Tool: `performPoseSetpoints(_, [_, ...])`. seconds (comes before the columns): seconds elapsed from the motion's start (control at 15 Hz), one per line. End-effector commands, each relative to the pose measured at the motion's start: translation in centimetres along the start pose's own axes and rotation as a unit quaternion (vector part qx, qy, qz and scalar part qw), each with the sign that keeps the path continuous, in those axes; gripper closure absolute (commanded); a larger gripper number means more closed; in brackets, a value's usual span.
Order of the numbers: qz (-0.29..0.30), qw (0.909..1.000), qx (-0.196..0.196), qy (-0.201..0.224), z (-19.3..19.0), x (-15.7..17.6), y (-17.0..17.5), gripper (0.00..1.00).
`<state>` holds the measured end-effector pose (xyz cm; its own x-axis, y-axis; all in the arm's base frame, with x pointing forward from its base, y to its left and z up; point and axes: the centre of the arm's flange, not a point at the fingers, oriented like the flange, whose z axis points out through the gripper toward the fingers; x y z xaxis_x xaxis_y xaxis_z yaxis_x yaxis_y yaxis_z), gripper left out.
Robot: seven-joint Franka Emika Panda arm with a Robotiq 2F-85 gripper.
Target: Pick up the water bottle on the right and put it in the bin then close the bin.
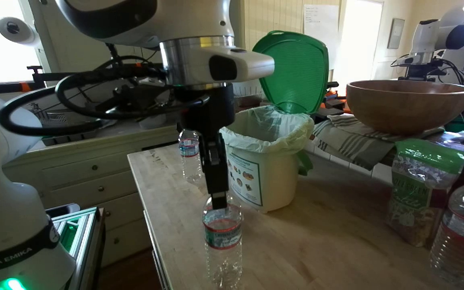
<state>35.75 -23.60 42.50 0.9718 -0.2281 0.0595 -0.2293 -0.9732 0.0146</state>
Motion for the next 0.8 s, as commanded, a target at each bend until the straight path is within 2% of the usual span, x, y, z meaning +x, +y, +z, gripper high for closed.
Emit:
performPoseSetpoints(0.0, [-0.003,1.0,-0.003,0.007,0.3,-0.1,0.5,0.92])
performPoseSetpoints(0.53, [-0.006,0.9999,-0.006,0.008,-0.1,-0.3,0.8,0.92])
performPoseSetpoints(0.73, [-0.013,0.9997,-0.009,0.02,-2.0,-0.9,0.3,0.92])
